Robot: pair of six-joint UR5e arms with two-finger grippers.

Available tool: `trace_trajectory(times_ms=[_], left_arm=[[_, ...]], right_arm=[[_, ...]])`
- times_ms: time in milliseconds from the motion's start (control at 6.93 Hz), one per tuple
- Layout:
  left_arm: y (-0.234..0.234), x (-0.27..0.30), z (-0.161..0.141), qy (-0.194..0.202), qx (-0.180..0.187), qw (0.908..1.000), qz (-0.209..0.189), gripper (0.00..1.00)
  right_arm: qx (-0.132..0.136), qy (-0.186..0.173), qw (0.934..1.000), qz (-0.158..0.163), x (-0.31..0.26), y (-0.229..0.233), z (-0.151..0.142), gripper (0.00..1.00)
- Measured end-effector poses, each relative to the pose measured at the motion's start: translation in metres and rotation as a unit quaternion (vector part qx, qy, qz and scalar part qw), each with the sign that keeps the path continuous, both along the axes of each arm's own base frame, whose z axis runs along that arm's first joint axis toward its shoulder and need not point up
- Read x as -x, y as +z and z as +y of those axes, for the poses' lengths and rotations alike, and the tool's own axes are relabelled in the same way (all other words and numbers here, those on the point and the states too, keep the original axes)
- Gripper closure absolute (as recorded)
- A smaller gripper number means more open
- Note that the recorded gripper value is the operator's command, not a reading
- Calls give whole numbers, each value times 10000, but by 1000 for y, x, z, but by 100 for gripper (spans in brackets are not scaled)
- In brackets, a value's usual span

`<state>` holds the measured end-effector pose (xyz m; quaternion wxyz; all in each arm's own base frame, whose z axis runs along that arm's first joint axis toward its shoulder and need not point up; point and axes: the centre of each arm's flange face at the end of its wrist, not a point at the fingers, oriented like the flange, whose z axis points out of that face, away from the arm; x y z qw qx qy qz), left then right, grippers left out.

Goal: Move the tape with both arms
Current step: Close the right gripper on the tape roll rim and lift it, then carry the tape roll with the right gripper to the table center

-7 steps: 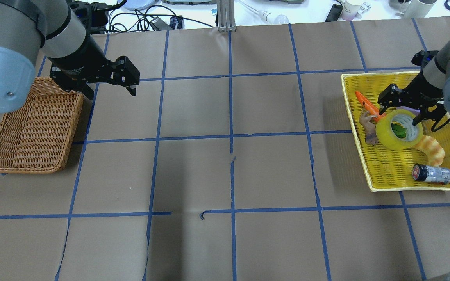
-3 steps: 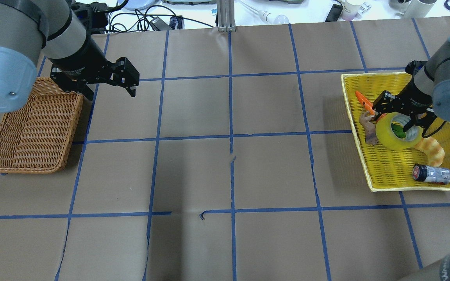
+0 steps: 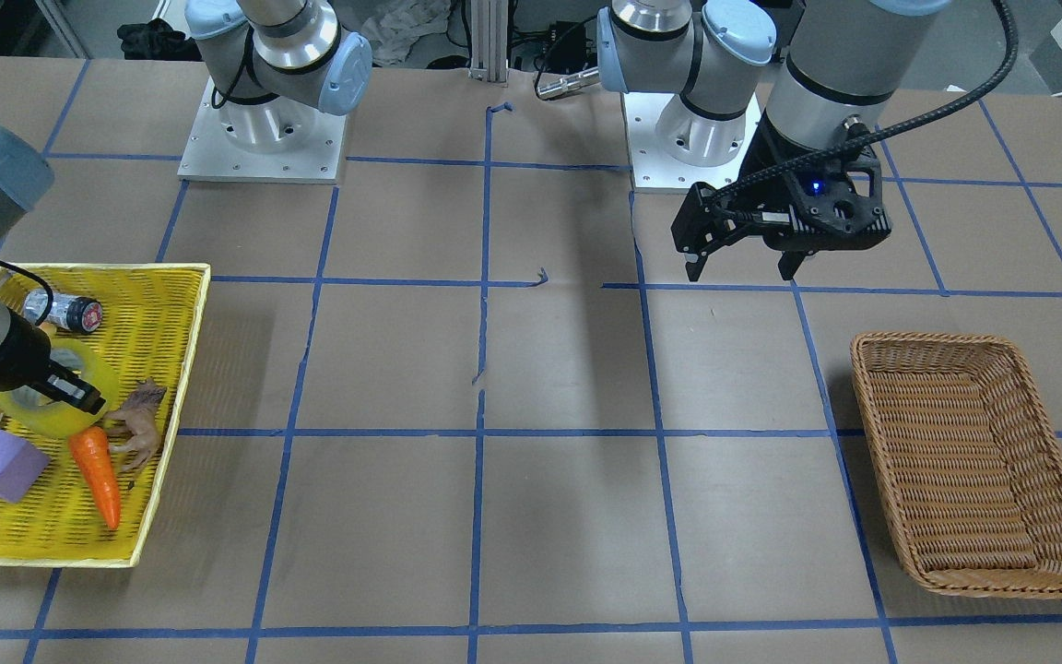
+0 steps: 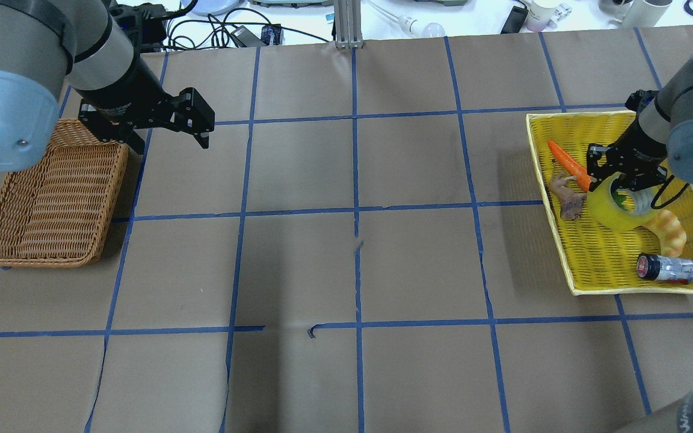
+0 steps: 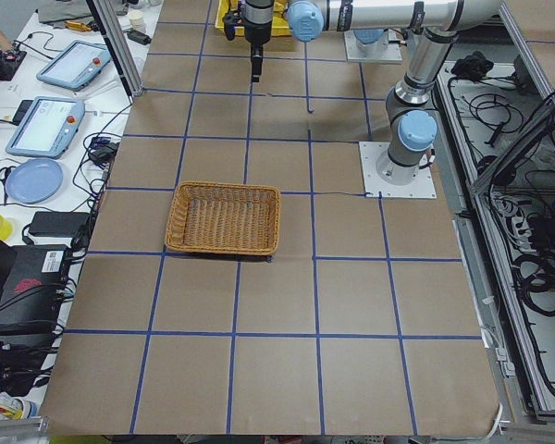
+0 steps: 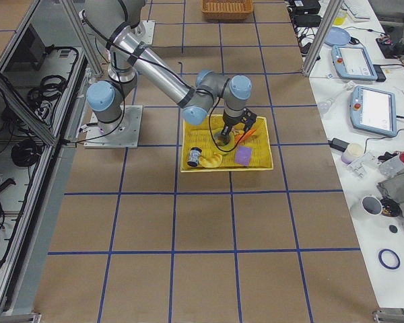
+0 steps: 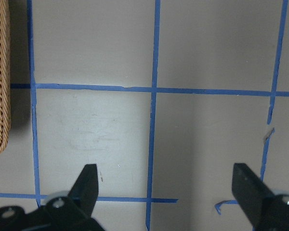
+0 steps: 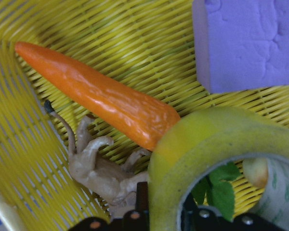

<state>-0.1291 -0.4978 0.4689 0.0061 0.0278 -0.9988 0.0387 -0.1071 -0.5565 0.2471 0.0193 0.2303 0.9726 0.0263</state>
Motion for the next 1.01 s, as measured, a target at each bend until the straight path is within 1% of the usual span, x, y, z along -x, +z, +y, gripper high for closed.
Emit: trace_trajectory(times_ms=[288, 433, 577, 721, 865, 1010], left_arm=[[-3, 3, 11, -29, -369, 9993, 34, 0], [-2, 4, 16, -40, -497, 9988, 40, 0], [1, 5, 19, -48, -539, 9985, 40, 0], [3, 5, 21, -52, -539, 9985, 35, 0], [5, 5, 23, -54, -521, 9986, 24, 0], [6, 5, 23, -54, -509, 9987, 16, 0]], right_arm=[[48, 43, 10000, 20, -4, 22, -9, 100], [58, 18, 10000, 21, -21, 43, -17, 100], [60, -83, 9999, 31, -60, 65, -28, 100], [85, -185, 9998, 37, -113, 78, -36, 100], [89, -299, 9995, 37, -170, 82, -36, 100], [54, -445, 9990, -9, -229, 80, -29, 100]])
